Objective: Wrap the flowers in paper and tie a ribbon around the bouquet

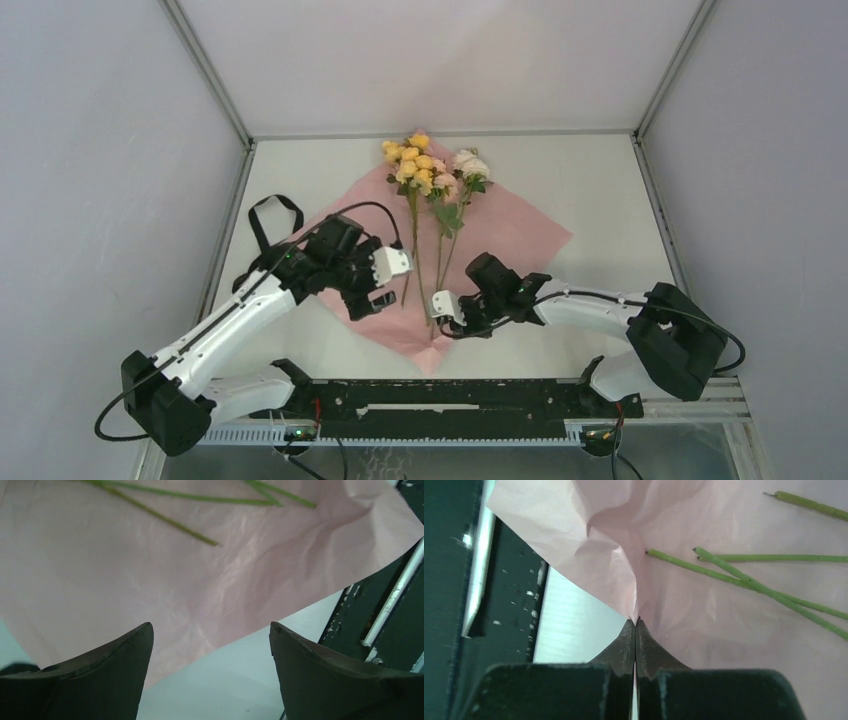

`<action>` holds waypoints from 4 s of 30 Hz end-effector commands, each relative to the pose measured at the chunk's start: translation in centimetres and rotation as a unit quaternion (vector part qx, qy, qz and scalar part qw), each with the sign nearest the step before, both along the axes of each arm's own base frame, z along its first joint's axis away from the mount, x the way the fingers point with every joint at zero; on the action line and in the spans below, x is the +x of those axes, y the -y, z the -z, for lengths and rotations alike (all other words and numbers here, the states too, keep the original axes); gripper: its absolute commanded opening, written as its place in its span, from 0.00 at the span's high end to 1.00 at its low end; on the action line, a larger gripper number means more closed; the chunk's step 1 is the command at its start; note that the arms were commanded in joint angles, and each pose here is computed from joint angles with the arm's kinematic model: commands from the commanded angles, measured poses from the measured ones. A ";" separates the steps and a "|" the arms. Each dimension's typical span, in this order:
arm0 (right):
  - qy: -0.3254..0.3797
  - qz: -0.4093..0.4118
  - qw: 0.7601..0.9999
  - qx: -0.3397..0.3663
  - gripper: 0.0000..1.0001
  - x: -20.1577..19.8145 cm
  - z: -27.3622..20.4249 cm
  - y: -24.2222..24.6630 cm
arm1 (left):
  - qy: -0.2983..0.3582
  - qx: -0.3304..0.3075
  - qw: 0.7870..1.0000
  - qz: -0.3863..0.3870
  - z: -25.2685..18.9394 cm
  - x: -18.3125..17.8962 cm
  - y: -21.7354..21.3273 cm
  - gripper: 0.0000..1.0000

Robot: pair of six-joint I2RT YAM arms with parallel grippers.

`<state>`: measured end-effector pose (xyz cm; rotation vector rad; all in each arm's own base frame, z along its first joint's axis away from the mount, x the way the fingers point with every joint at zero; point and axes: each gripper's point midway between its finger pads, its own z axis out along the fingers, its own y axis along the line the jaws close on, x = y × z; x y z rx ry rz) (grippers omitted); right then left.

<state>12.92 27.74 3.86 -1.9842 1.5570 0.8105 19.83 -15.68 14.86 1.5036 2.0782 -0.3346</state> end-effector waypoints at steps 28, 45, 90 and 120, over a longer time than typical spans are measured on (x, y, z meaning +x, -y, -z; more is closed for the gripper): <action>-0.203 0.096 0.973 0.059 0.59 0.1 -3.8 -1.4 | 0.106 0.000 0.969 0.225 5.9 -5.6 8.9 1.00; -0.348 0.467 0.806 0.104 0.78 6.9 -3.7 -2.5 | 0.033 -0.035 0.987 0.151 3.8 -4.9 7.8 1.00; -0.331 0.394 0.854 0.078 0.56 5.0 -1.8 -2.0 | -0.066 -0.008 0.997 -0.035 8.3 4.9 6.0 1.00; -0.430 0.529 0.731 0.020 1.00 6.6 2.3 0.7 | 0.124 0.158 0.967 0.156 8.3 -0.3 4.7 0.75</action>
